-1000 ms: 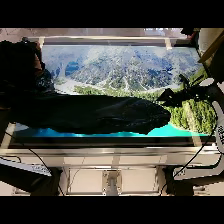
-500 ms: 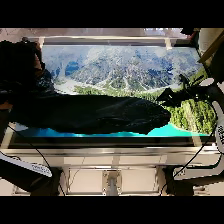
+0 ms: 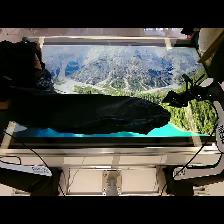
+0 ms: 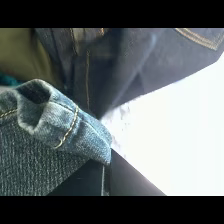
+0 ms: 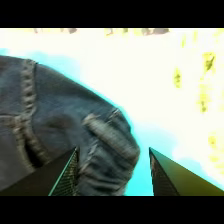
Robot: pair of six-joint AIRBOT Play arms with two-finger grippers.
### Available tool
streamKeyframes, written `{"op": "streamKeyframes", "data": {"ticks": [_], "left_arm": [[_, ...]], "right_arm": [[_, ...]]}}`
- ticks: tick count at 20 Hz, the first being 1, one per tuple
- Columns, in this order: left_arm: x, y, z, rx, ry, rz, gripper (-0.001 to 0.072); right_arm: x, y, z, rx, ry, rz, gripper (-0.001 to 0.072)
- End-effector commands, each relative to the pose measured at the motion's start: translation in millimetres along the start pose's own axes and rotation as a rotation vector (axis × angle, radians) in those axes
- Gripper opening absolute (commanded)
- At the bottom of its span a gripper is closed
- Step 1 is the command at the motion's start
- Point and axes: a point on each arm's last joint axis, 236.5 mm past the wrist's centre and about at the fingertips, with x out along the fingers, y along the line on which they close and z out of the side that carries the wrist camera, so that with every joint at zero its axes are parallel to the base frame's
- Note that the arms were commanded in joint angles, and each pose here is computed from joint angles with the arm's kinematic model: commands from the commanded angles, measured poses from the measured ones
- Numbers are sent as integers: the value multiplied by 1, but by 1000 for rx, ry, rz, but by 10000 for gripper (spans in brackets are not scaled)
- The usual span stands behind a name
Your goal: Fold the clothes and pants, and hang the long-sleeved shirts on hangers.
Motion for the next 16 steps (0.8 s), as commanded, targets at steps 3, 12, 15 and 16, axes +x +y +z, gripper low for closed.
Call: {"op": "streamKeyframes", "data": {"ticks": [3, 12, 15, 16], "left_arm": [[-5, -13, -24, 19, 92, -19, 15], [-8, -23, -30, 37, 107, -30, 14], [-40, -42, -7, 96, 8, -53, 14], [-59, -52, 8, 111, -60, -63, 13]], "right_arm": [[24, -8, -1, -38, 38, 22, 488], [38, 70, 2, -170, 77, 436, 63], [-29, 77, 51, -240, -68, 414, 63], [-60, 77, 74, -263, -154, 383, 63]]}}
